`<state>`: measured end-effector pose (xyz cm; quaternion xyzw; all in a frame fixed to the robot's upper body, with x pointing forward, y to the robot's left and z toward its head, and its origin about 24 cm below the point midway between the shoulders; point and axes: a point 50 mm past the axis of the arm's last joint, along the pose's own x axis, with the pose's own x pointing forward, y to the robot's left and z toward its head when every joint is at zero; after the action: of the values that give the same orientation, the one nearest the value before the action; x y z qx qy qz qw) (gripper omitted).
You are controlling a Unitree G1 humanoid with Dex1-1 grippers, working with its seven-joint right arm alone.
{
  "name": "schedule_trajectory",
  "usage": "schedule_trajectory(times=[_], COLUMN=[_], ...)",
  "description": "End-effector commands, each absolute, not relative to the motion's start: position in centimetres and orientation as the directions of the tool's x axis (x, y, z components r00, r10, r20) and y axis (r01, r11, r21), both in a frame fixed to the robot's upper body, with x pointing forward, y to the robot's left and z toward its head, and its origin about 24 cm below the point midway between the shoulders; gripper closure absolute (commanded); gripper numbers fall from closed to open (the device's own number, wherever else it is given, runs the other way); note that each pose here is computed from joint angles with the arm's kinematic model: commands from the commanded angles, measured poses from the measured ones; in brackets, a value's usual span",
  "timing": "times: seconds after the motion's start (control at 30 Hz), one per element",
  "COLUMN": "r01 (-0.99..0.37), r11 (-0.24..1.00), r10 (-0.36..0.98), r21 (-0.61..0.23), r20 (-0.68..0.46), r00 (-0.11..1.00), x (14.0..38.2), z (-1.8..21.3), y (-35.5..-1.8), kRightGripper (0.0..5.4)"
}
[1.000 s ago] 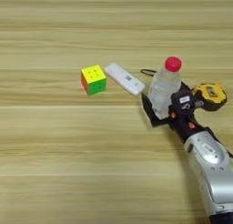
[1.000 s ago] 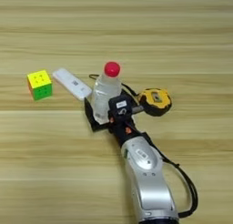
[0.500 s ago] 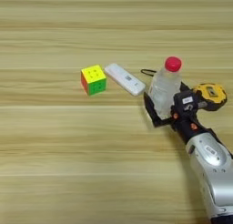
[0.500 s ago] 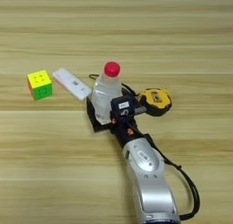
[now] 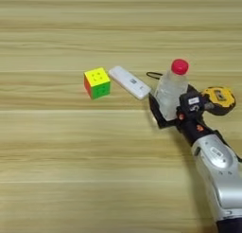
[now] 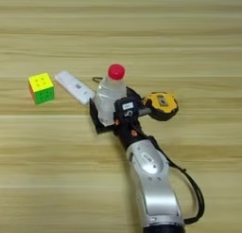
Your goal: Move the objects on the table
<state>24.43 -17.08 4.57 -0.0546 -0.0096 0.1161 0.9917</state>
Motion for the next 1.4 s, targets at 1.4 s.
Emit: schedule_trajectory(times=[1.4], r01=[0.358], r11=[0.918], r10=[-0.303], r21=[-0.170], r20=[0.282], r00=[0.910], x=[26.0], z=[12.5], y=[-31.7], kRightGripper=[2.23])
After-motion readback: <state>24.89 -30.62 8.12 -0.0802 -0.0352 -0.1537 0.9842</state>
